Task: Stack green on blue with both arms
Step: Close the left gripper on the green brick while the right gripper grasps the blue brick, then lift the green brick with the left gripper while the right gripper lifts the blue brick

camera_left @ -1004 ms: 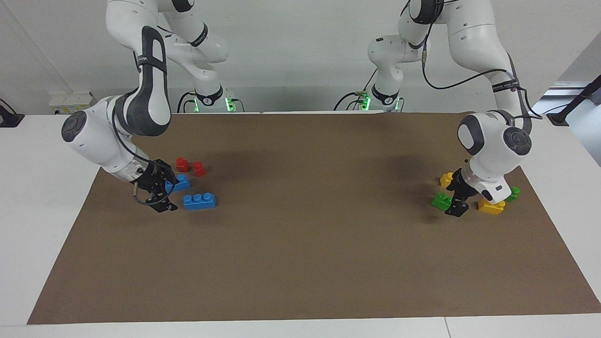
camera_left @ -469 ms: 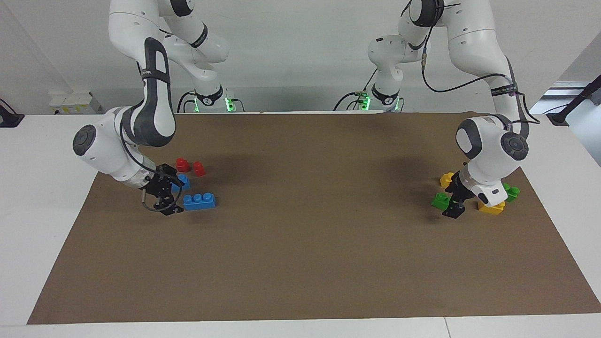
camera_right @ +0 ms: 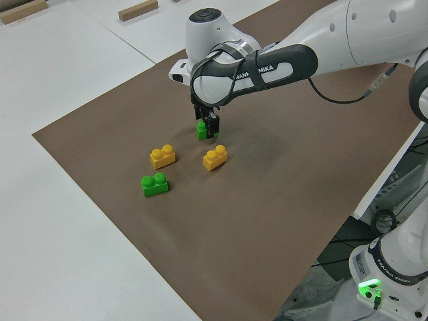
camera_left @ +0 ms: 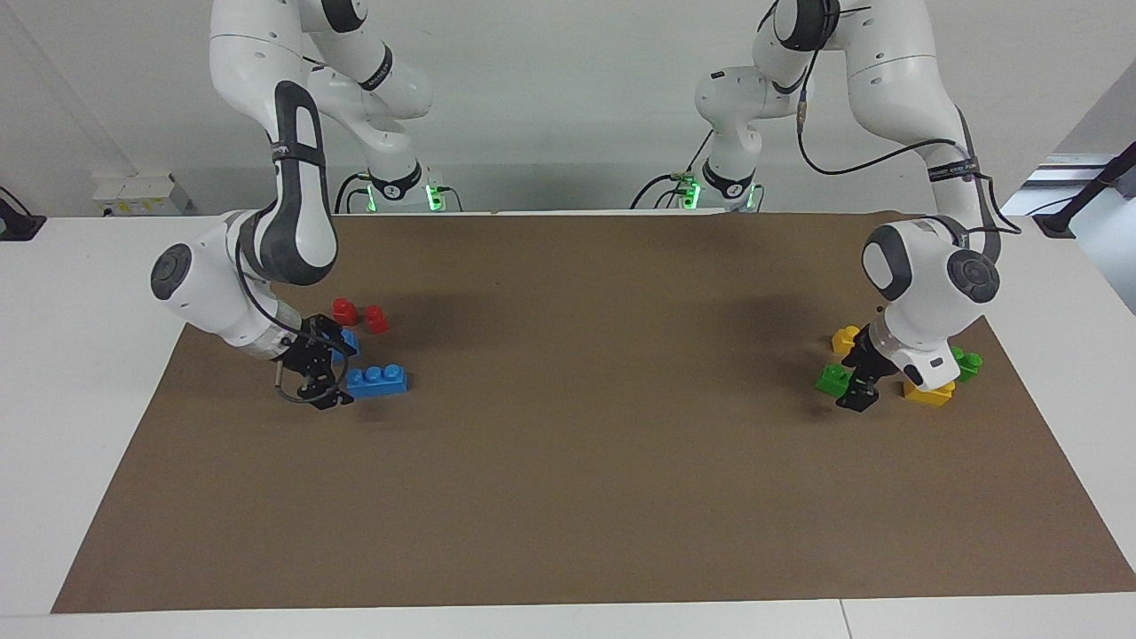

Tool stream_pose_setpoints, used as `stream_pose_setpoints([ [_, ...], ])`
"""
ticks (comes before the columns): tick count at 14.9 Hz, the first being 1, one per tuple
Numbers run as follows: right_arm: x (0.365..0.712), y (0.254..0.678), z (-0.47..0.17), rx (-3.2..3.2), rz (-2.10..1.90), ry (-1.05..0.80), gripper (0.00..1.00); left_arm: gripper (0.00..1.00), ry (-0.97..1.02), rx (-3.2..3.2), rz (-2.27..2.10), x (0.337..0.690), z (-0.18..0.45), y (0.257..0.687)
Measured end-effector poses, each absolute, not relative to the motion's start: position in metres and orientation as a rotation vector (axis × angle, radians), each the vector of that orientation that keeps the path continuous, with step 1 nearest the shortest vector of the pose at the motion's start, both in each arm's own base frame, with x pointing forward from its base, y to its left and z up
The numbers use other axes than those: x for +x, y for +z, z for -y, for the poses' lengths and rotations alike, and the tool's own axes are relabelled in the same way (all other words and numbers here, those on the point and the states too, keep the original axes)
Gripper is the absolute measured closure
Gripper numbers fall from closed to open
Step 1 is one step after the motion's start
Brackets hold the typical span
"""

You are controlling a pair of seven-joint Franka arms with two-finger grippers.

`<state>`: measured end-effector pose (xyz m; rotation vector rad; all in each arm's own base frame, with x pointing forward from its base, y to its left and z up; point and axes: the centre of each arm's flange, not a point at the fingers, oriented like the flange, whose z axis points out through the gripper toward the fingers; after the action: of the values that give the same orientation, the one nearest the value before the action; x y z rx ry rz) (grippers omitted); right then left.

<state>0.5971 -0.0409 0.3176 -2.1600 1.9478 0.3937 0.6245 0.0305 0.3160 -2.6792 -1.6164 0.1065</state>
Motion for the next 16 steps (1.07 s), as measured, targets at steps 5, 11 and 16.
stream_pose_setpoints([
  [5,0.597,0.299,0.042,-2.141,-1.930,0.385,0.01,0.20,0.106,-2.696,1.590,0.624,-0.035,0.316],
  [11,0.597,0.292,0.040,-2.161,-1.906,0.389,0.10,0.55,0.104,-2.702,1.583,0.624,-0.036,0.316],
  [16,0.597,0.292,0.040,-2.139,-1.900,0.398,0.30,0.67,0.102,-2.705,1.581,0.625,-0.036,0.317],
])
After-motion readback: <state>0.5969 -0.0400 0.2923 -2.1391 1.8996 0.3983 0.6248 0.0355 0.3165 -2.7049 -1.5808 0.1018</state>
